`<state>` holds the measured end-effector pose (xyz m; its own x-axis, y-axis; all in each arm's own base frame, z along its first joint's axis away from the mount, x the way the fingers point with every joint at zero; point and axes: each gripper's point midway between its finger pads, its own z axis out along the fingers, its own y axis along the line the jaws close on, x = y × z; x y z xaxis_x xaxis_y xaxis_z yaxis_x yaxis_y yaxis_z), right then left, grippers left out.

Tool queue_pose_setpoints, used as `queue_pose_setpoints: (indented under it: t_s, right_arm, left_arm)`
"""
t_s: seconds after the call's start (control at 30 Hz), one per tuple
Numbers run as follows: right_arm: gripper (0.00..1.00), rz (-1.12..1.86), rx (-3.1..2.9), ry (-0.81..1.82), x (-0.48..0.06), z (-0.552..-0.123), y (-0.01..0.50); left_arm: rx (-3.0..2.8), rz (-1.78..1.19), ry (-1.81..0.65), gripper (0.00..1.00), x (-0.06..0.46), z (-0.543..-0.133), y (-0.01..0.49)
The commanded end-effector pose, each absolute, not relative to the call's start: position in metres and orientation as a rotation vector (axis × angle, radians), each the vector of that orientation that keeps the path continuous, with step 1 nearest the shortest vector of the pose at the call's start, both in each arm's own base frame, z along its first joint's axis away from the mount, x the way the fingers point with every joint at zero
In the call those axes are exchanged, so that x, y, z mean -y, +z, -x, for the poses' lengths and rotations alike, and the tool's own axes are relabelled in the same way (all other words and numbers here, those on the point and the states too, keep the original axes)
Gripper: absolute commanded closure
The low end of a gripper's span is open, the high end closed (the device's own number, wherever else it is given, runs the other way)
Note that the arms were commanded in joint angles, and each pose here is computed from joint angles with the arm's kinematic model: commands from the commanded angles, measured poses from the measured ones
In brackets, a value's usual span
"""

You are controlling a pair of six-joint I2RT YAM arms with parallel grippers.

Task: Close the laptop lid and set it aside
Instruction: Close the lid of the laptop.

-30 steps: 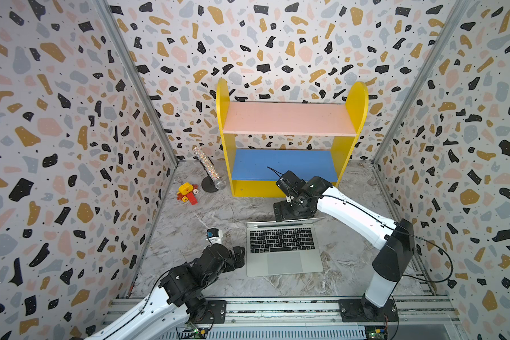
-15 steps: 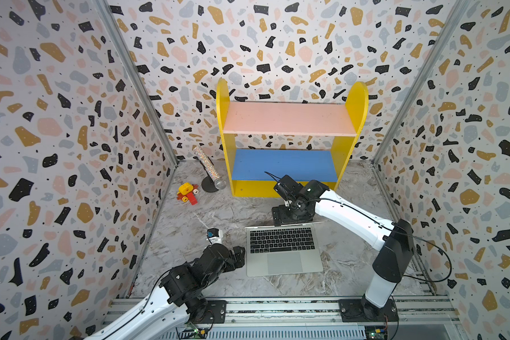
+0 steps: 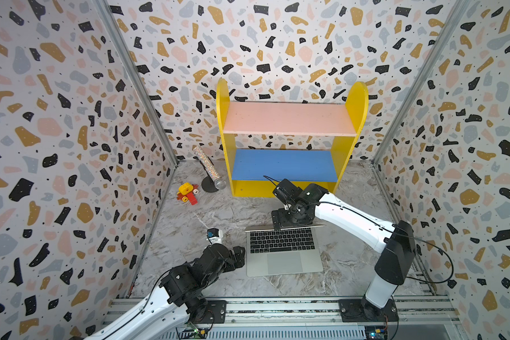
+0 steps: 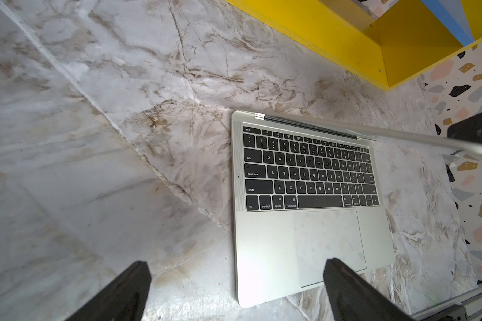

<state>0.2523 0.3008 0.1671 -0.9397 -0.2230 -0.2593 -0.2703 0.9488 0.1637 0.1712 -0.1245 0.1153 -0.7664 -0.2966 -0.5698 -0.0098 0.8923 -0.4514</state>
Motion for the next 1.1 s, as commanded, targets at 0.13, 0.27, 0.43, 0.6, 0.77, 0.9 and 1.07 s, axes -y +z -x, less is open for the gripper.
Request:
queue_pose_setpoints:
  t_s: [0.13,0.27,0.43,0.6,0.77,0.9,1.07]
  right_arm:
    - [0.0,0.414,-2.903,0.276,-0.292,-0.227,0.17]
    - [0.0,0.416,-2.906,0.278,-0.291,-0.225,0.167]
    - [0.0,0.413,-2.912,0.287,-0.29,-0.221,0.164]
    - [0.0,0.413,-2.917,0.287,-0.29,-0.219,0.16]
    - [0.0,0.414,-2.92,0.29,-0.29,-0.216,0.158]
    - [0.0,0.418,-2.924,0.286,-0.291,-0.213,0.156]
    - [0.0,0.423,-2.933,0.277,-0.291,-0.209,0.151]
  left_arm:
    - [-2.35,0.219,-0.594,0.0,0.126,-0.174,0.129]
    - [-2.35,0.223,-0.594,0.0,0.125,-0.173,0.128]
    - [-2.35,0.225,-0.593,0.0,0.125,-0.173,0.128]
    - [-2.351,0.225,-0.592,0.0,0.124,-0.173,0.127]
    - [-2.353,0.226,-0.588,0.0,0.124,-0.173,0.127]
    - [-2.351,0.226,-0.59,0.0,0.124,-0.173,0.127]
    - [-2.349,0.228,-0.59,0.0,0.123,-0.172,0.127]
